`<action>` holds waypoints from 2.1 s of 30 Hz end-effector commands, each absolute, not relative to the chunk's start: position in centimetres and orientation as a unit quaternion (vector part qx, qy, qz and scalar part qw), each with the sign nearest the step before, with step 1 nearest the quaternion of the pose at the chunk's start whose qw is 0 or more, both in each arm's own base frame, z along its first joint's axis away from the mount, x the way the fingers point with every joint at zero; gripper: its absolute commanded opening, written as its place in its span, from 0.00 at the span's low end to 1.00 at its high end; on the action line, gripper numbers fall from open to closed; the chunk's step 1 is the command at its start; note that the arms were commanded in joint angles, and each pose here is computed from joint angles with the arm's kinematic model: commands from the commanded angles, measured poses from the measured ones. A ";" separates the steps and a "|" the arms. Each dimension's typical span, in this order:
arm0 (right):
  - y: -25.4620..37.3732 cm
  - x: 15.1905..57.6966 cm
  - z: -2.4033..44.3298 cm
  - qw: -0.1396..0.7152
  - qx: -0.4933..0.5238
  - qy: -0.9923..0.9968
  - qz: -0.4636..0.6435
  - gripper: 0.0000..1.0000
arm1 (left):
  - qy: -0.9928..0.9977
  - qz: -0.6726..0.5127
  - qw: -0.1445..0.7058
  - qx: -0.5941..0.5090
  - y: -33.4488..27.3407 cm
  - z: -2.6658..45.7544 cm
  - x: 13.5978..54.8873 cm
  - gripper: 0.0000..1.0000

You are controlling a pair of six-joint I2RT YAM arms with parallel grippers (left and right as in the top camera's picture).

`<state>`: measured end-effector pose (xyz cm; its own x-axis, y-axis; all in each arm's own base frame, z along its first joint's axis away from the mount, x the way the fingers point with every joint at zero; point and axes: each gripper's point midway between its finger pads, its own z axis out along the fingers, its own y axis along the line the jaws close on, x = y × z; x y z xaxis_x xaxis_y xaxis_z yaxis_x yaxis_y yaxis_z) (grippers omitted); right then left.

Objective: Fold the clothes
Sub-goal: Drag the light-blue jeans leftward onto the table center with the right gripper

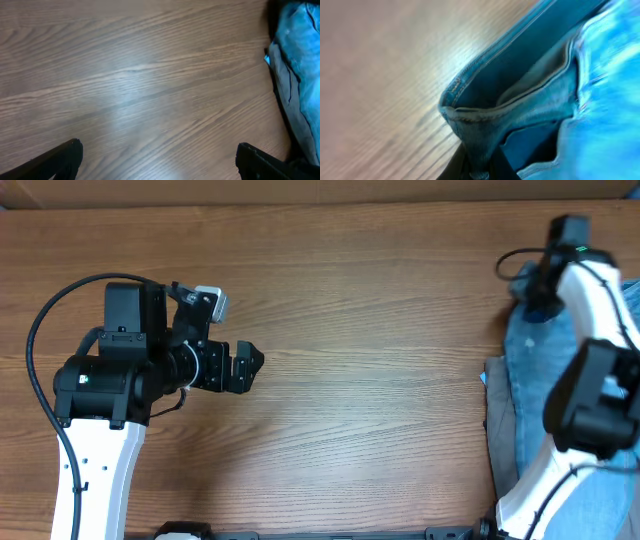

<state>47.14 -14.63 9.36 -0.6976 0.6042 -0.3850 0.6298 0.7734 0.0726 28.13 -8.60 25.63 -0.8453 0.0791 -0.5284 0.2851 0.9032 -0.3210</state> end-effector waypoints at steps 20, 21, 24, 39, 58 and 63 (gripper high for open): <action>5.4 40.8 52.9 0.607 0.051 0.778 0.157 0.04 | 0.912 -0.187 0.358 0.067 -6.5 36.1 27.5 1.00; 7.8 40.4 53.4 0.608 0.027 0.774 0.177 0.04 | 0.908 -0.181 0.374 0.061 -6.0 37.5 27.3 1.00; 15.6 38.7 53.7 0.595 -0.045 0.766 0.238 0.04 | 0.892 -0.140 0.430 0.021 -3.4 41.9 26.3 1.00; 26.4 34.9 46.7 0.518 -0.075 0.832 0.187 0.65 | 0.793 -0.037 0.606 -0.047 0.4 54.8 18.7 1.00; 14.7 25.7 54.7 0.574 0.005 0.785 0.235 0.72 | 0.959 -0.155 0.223 0.082 -6.0 33.7 35.3 1.00; 14.8 25.8 53.2 0.554 0.000 0.803 0.220 0.72 | 0.980 -0.095 0.149 0.091 -6.3 25.9 40.8 1.00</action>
